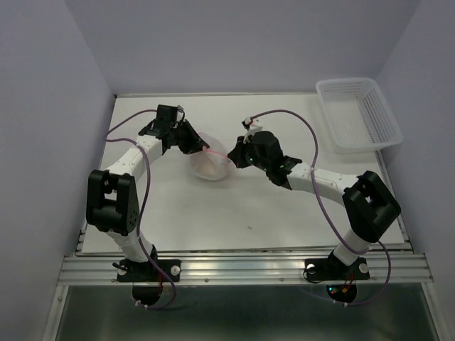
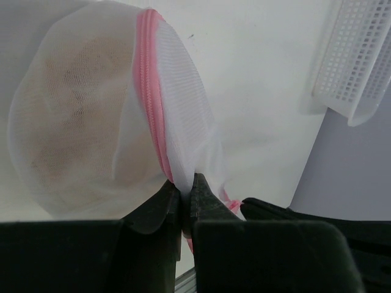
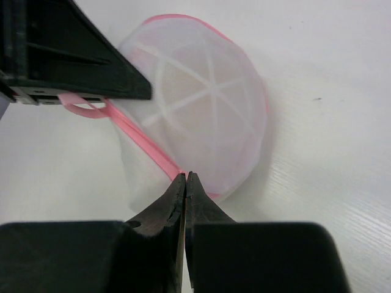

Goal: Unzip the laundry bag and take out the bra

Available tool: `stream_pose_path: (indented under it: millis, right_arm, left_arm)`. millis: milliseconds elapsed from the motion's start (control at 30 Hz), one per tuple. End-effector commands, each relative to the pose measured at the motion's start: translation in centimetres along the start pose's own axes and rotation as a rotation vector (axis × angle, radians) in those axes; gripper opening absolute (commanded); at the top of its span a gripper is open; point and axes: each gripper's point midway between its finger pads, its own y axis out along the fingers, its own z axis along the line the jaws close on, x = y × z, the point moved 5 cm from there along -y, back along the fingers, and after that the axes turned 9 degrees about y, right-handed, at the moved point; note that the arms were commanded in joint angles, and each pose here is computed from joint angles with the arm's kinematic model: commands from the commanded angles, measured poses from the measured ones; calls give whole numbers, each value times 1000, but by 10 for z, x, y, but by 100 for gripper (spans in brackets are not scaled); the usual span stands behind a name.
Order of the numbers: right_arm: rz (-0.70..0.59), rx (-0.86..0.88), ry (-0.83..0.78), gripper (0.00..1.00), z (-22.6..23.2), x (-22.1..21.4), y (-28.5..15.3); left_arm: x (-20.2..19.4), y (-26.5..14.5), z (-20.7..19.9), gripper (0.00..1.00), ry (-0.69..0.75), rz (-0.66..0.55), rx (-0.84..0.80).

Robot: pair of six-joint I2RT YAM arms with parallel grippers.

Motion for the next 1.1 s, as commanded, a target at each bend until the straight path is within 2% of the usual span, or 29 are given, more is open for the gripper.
stream_pose_path:
  millis: [0,233,467,800,867,900,1000,1067]
  right_arm:
    - [-11,-196,6,1,-53,3,-9]
    - [18,-213,-25,1,-76,-13,-7]
    - [16,-250,54,1,-113,-19,15]
    - [-125,-143,-53,1,-81,48,6]
    - [-133,-97,-69,1,-71,57,3]
    - [-147,-83,-83,1,-66,64,0]
    - [-153,-63,-149,1,-47,72,-2]
    - [-165,-48,-176,1,-37,79,-6]
  left_arm:
    - [24,-13,17,0,-2,-88,20]
    - [28,-12,23,0,-24,-84,-5]
    - [30,-19,14,0,38,-76,-87]
    - [37,-19,13,1,132,-100,-47]
    - [37,-18,9,14,152,-101,-50]
    - [38,-19,4,35,171,-105,-56]
    - [40,-22,-11,79,245,-119,-34]
    - [37,-24,-19,90,276,-130,9]
